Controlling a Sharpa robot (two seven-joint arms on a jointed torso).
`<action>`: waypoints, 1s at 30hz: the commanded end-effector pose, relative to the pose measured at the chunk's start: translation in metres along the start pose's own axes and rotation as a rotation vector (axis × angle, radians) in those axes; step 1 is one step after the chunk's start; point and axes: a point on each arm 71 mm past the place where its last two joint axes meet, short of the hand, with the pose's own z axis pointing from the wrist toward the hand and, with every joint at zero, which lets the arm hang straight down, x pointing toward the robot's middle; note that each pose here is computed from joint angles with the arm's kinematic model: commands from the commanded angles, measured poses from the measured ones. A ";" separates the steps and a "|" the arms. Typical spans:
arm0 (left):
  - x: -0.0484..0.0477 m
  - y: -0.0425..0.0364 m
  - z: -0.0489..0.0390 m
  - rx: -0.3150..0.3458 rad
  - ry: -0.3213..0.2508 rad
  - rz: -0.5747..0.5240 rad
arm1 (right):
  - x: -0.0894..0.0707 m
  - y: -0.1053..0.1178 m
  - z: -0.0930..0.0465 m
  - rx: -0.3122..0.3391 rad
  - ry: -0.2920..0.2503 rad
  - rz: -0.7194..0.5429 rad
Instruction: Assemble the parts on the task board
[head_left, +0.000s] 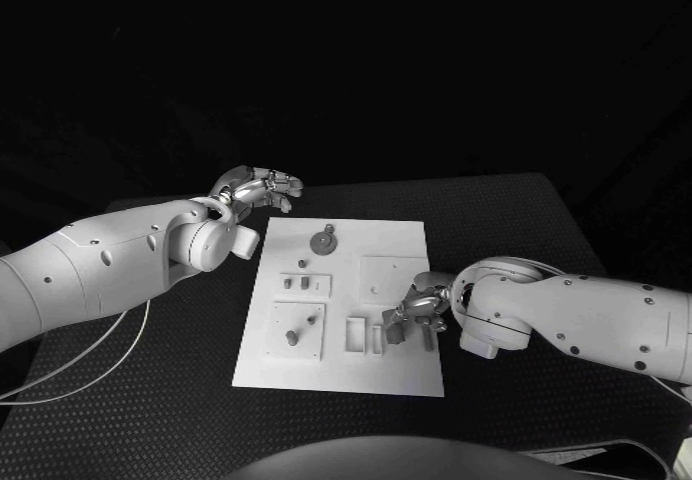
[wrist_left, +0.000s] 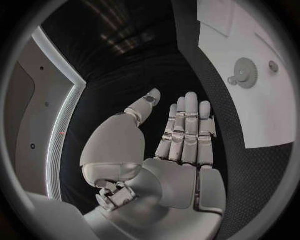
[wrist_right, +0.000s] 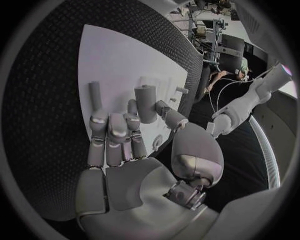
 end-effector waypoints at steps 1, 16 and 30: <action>0.0028 -0.0013 0.0005 0.005 0.015 -0.009 | 0.006 0.007 0.002 0.000 0.053 0.033; 0.0054 -0.0014 0.0017 0.003 0.022 -0.010 | 0.011 0.033 0.018 -0.013 0.076 0.023; 0.0072 -0.0015 0.0022 0.000 0.028 -0.011 | 0.022 0.040 0.027 -0.005 0.121 0.008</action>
